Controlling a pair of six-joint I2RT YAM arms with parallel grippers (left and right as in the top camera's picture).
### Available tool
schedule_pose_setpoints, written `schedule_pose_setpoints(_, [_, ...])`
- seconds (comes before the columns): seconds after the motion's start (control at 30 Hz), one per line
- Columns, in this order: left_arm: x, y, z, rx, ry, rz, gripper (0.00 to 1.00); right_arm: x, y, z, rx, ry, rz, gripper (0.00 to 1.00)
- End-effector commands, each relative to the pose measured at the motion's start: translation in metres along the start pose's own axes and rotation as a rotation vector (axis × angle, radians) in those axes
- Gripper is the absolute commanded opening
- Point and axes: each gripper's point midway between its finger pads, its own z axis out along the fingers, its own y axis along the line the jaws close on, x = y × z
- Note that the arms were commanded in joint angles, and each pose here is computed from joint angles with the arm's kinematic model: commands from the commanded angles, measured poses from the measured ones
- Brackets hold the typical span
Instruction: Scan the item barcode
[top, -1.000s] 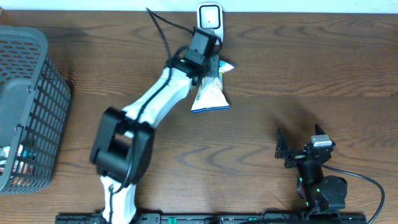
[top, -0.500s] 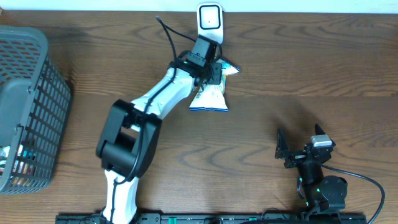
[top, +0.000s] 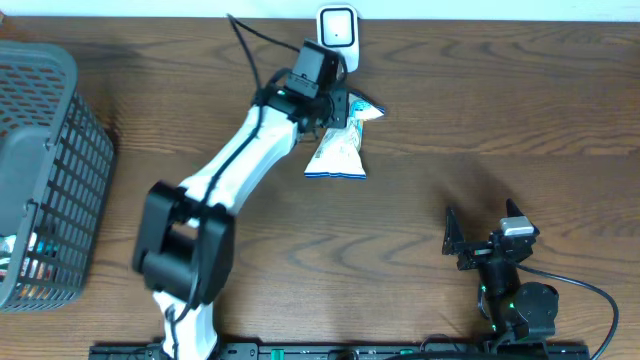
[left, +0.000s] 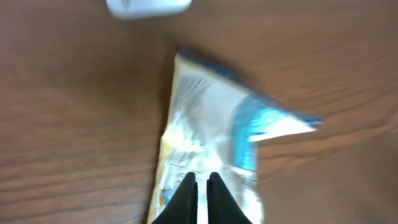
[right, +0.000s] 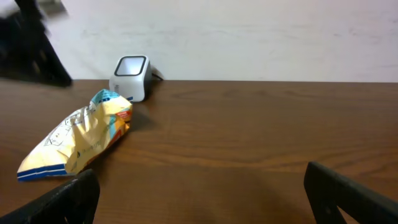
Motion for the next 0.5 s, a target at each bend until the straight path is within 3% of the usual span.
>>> schedule_pose_setpoints(0.0, [0.037,0.012,0.039,-0.013,0.121,-0.031,0.07,0.001,-0.003,0.0,0.014,0.0,0.01,0.99])
schedule_pose_setpoints(0.2, [0.076,-0.024,0.064,0.222,0.281,-0.057,0.08,0.001,-0.003,0.0,0.014,0.0,0.01,0.99])
schedule_pose_setpoints(0.33, [0.07,-0.017,0.067,0.154,0.244,-0.038,0.08,0.001,-0.003,0.0,0.014,0.0,0.01,0.99])
schedule_pose_setpoints(0.47, [0.037,-0.004,0.046,0.06,0.13,-0.023,0.07,0.001,-0.003,0.0,0.014,0.0,0.01,0.99])
